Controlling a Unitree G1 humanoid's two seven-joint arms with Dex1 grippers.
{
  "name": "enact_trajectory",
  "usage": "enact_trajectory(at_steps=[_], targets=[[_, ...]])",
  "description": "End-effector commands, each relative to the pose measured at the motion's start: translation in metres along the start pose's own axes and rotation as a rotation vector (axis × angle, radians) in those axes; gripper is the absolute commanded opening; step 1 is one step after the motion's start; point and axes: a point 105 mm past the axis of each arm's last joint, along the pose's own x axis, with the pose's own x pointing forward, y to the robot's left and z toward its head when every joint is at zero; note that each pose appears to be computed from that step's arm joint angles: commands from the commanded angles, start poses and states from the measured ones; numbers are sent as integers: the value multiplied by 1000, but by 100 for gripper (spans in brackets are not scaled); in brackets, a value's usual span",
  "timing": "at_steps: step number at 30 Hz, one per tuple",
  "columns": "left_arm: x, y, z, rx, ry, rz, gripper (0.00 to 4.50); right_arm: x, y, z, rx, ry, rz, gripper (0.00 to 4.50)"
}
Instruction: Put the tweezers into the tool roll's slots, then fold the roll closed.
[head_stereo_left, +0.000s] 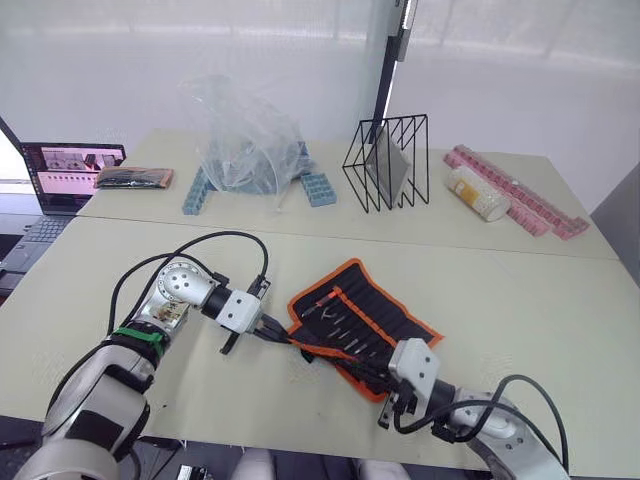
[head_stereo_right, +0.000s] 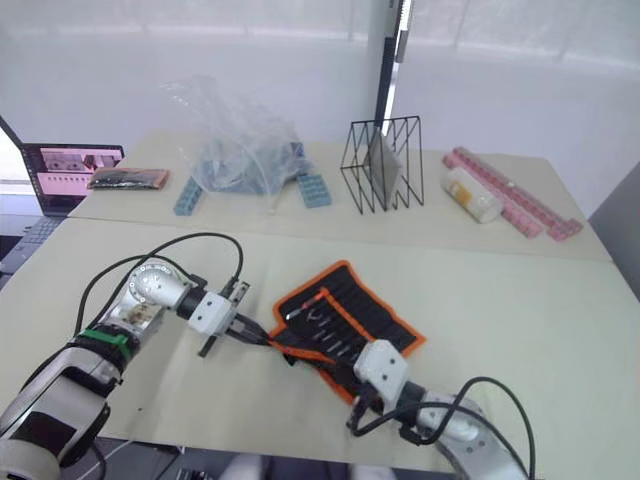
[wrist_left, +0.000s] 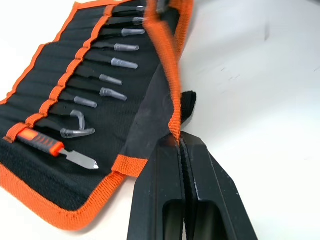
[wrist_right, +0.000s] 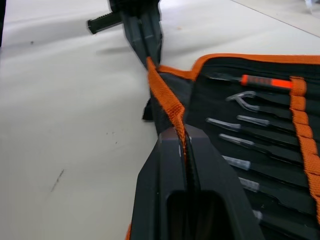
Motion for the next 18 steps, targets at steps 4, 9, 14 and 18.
enact_trajectory(at_steps=[4, 9, 14, 18], targets=[[-16, -5, 32, -257, -66, -39, 1, 1, -7, 11, 138, -48, -23, 0], [-19, 3, 42, -428, -76, -49, 1, -3, -10, 7, 149, -36, -35, 0], [-6, 27, 32, -377, -14, 4, 1, -7, -7, 8, 139, -38, -24, 0], [3, 43, 25, -352, 6, 7, 1, -10, -4, 8, 131, -31, -31, 0]])
